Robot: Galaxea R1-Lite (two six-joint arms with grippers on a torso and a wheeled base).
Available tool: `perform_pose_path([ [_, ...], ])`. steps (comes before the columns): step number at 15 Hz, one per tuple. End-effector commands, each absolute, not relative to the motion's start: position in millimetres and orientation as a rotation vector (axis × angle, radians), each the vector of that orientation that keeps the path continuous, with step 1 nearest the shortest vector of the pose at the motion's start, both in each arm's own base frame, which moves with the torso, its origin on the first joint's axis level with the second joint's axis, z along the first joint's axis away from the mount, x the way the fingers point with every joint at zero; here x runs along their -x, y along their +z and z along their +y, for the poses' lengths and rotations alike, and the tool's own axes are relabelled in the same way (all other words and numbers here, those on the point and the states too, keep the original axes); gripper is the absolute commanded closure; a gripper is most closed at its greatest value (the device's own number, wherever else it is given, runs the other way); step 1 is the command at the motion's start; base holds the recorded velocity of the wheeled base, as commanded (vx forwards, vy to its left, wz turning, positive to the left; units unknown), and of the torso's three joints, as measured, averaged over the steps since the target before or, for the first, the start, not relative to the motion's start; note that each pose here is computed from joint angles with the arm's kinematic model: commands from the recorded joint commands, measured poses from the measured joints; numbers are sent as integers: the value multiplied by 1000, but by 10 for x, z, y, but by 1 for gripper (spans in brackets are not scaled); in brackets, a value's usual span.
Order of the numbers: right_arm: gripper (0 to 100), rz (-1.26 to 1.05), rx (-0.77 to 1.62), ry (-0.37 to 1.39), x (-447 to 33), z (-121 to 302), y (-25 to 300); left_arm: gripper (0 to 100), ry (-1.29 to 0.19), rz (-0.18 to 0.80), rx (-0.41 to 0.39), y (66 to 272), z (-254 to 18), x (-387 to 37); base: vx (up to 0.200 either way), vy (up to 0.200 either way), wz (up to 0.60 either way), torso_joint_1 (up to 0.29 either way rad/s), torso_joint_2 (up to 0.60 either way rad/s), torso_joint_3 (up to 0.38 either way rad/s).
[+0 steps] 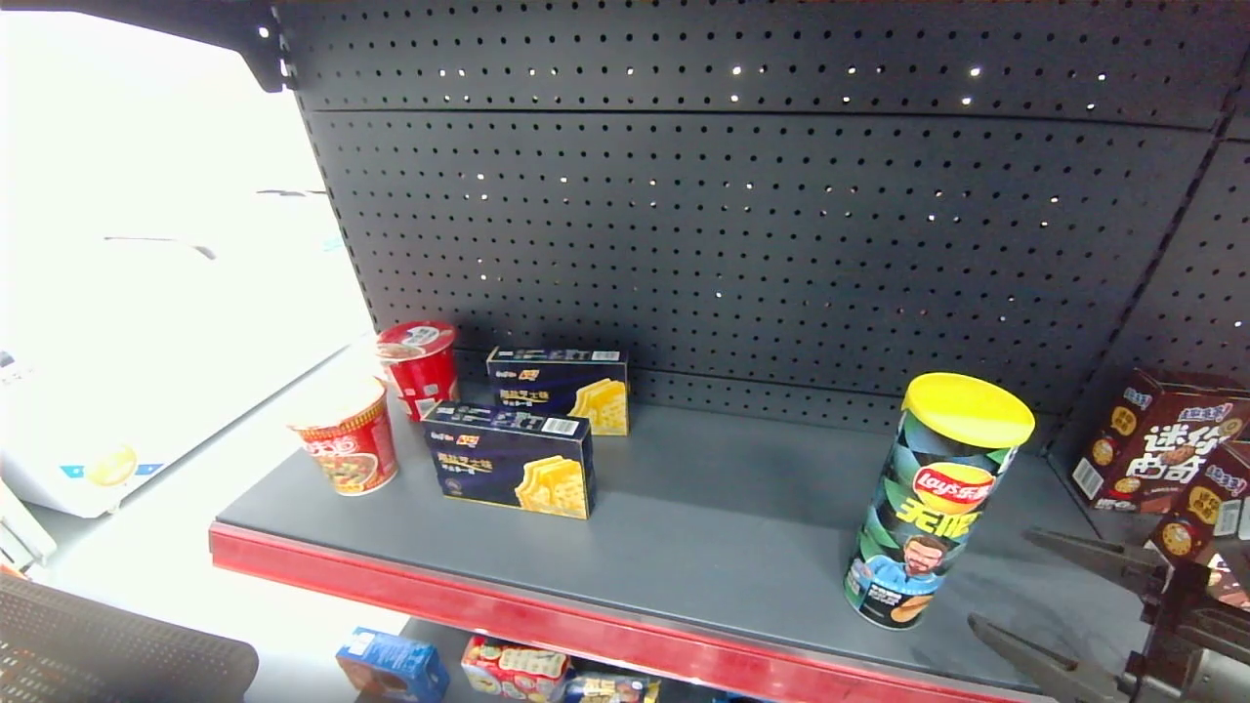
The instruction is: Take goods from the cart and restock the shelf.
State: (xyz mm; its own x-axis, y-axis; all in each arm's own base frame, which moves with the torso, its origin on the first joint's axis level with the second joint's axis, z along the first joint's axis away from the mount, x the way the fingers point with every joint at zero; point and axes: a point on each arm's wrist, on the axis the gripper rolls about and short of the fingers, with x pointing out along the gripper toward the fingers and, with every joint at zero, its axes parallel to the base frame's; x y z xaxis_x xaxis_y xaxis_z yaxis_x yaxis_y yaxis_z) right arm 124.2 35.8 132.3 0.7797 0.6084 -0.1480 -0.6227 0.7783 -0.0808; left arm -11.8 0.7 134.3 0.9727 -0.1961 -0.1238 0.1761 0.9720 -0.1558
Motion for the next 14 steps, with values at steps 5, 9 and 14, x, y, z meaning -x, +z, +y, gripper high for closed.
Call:
perform_pose_path([
  [5,0,32,134,512,-758,146,1425,100,-186,106,144,1383,10,146,0,0,0,0,0,0],
  [9,0,12,131,393,-350,79,1303,100,-188,80,145,1455,13,164,0,0,0,0,0,0],
  [14,0,-17,118,199,176,143,975,100,-204,26,145,1644,17,201,0,0,0,0,0,0],
])
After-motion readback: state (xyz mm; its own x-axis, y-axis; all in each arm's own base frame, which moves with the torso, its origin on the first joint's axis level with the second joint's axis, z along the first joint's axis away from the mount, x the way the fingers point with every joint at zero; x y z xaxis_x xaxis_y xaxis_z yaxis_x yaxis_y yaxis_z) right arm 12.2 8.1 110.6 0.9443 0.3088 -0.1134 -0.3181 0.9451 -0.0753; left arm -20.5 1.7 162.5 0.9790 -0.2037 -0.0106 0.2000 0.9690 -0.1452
